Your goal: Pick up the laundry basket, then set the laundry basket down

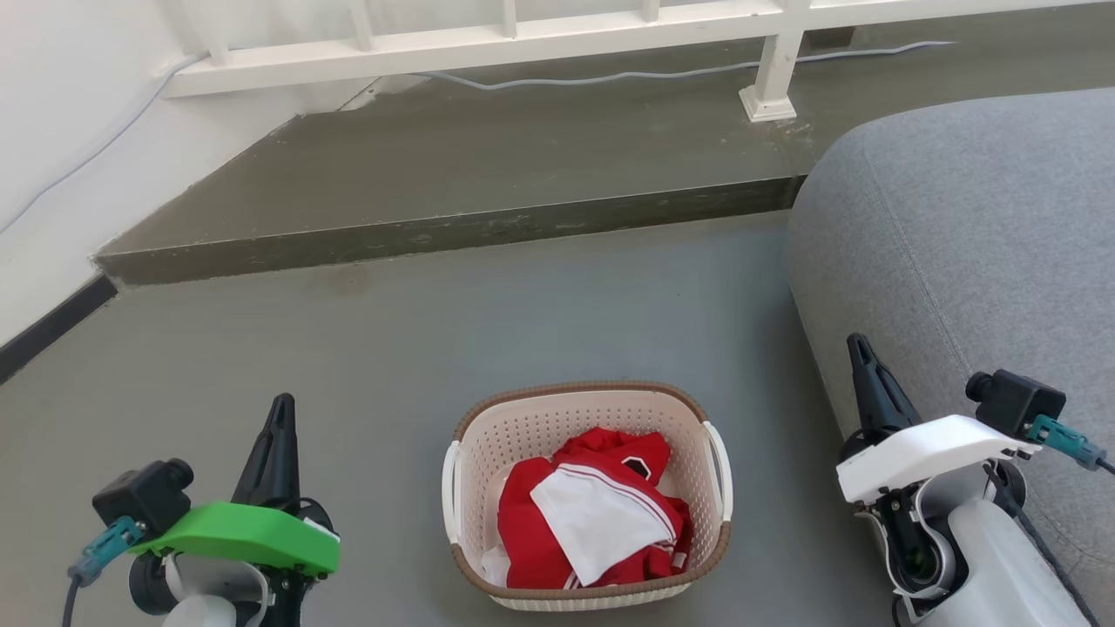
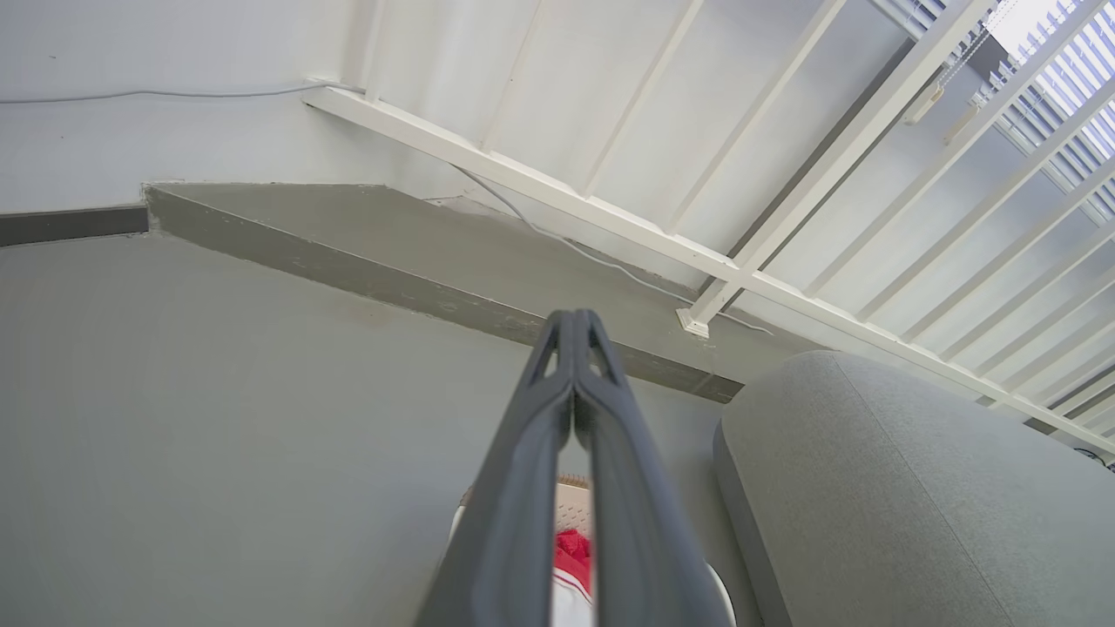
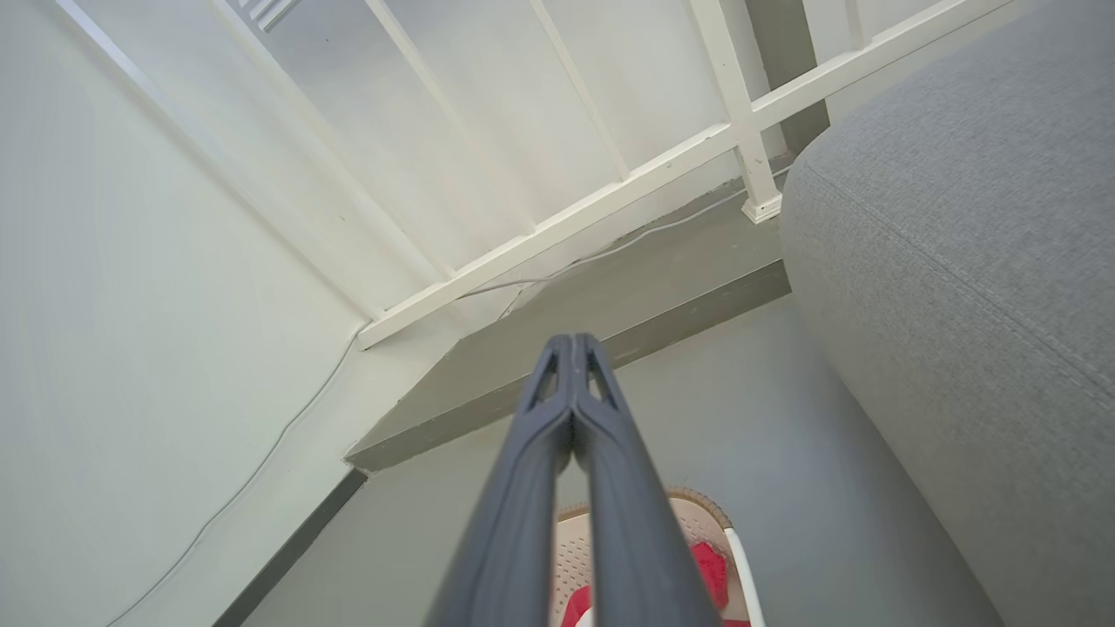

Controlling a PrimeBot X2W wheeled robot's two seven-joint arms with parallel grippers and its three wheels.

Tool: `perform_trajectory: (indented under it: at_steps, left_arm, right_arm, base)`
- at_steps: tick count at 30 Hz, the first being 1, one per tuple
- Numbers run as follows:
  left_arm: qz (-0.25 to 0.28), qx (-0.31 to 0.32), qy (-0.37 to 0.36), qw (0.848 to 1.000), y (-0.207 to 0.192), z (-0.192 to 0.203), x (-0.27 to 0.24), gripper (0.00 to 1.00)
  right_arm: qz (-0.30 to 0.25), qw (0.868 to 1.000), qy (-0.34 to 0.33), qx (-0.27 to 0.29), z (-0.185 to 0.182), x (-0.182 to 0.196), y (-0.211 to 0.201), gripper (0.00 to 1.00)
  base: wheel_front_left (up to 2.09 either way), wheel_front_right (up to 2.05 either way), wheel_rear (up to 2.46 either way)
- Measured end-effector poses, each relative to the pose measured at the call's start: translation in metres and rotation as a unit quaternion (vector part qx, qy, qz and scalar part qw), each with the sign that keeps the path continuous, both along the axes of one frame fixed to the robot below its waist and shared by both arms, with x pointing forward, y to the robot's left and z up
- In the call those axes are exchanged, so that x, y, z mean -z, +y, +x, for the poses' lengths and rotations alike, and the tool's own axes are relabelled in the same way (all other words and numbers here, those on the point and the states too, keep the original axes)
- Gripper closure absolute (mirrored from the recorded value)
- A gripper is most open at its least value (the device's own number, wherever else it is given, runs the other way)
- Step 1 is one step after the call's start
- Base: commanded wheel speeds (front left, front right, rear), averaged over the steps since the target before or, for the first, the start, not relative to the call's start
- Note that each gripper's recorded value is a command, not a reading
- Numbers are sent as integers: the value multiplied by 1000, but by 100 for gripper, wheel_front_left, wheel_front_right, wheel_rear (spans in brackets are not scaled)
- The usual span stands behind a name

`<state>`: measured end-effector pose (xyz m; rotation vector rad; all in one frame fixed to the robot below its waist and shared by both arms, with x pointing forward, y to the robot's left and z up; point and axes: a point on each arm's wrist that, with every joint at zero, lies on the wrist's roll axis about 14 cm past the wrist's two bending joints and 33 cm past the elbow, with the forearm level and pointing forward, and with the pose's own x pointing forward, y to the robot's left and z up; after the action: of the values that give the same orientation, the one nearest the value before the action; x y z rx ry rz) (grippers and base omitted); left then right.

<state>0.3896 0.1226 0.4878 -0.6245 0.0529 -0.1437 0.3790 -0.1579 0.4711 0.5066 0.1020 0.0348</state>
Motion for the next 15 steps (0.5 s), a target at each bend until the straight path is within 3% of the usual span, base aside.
perform_trajectory:
  at_steps: [15]
  left_arm:
    - [-82, -23, 32, 996, 15, -1, 5, 100]
  right_arm:
    - [97, 995, 18, 25, 2, 1, -11, 100]
  base:
    - [0, 0, 0]
